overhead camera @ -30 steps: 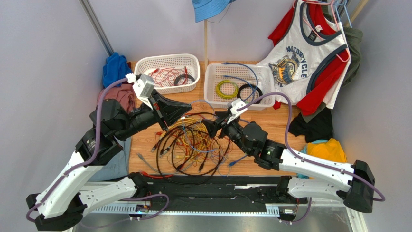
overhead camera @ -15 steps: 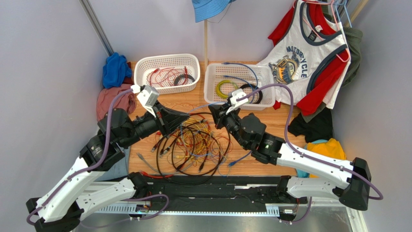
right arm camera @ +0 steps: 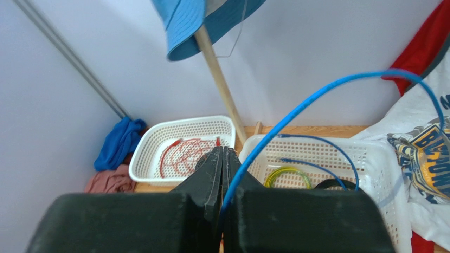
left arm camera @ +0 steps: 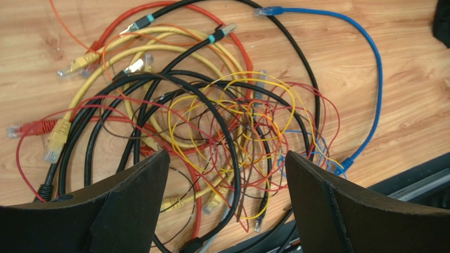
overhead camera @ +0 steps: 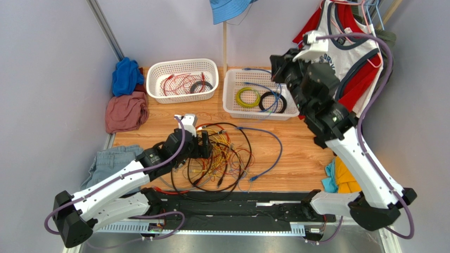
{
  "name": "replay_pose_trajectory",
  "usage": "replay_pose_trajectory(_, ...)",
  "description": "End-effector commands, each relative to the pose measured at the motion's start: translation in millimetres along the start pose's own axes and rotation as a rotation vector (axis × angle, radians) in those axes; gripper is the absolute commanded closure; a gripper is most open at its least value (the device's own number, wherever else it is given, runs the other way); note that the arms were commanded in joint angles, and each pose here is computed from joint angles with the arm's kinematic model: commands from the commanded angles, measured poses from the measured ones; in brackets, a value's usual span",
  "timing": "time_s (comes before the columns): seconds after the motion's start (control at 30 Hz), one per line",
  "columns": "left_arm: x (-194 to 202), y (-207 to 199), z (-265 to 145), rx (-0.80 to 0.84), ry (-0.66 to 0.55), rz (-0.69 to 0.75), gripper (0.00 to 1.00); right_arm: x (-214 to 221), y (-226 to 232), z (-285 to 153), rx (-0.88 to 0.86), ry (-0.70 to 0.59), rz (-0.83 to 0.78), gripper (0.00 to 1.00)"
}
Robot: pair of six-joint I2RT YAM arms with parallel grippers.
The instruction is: Untangle the cables
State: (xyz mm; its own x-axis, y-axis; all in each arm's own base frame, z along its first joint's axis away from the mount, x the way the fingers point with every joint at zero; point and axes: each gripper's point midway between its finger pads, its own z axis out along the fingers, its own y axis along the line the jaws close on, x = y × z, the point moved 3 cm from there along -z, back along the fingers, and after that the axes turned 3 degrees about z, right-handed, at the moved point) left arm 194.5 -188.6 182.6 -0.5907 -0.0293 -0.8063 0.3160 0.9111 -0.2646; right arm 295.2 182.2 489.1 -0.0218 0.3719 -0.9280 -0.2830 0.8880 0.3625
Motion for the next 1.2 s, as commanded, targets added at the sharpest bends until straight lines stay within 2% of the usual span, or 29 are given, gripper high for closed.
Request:
replay_pose_trajectory(0.0, -12.9, -3.4, -1.1, 0.026, -0.117, -0.129, 0.13, -0.9, -14.7, 31.4, 0.037, 0.079, 0.027, 1.0)
replay_pose_trajectory(0.13, 10.2, 0.9, -0.6, 0.051, -0.085, -0.176, 0.19, -5.5, -26.8, 63.8, 0.07, 0.058, 0.014, 1.0)
replay_pose_trajectory(0.23, 27.0, 6.4, -0.9, 0.055, -0.067, -0.225, 0.2, 6.7, -40.7, 88.8, 0.105, 0.068, -0.001, 1.0)
replay_pose_trajectory(0.47, 62.2, 21.3, 2.3, 0.046, -0.039, -0.285, 0.23, 63.7, -76.9, 139.4, 0.189, 0.131, -0.091, 1.0)
replay_pose_trajectory(0.63, 83.7, 32.4, 6.2, 0.003, 0.009, -0.278, 0.24, 98.1, -100.3, 164.3, 0.22, 0.192, -0.063, 1.0)
replay_pose_trajectory(0.83, 91.6, 36.5, 11.5, -0.006, 0.003, -0.288, 0.24, 134.1, -127.7, 191.1, 0.27, 0.243, -0.06, 1.0)
replay_pose_trajectory(1.03, 91.8, 38.9, 17.4, -0.032, 0.003, -0.27, 0.24, 166.7, -163.3, 211.6, 0.313, 0.308, 0.013, 1.0)
replay_pose_trajectory(1.1, 93.1, 38.3, 19.9, -0.039, 0.016, -0.262, 0.25, 189.7, -169.4, 211.0, 0.307, 0.394, 0.018, 1.0)
replay_pose_trajectory(1.13, 92.2, 37.1, 20.4, -0.037, 0.019, -0.262, 0.24, 196.1, -168.2, 212.2, 0.3, 0.425, 0.021, 0.84)
replay_pose_trajectory(1.17, 91.8, 35.9, 21.0, -0.034, 0.023, -0.26, 0.24, 202.0, -166.6, 209.6, 0.305, 0.456, 0.036, 0.74)
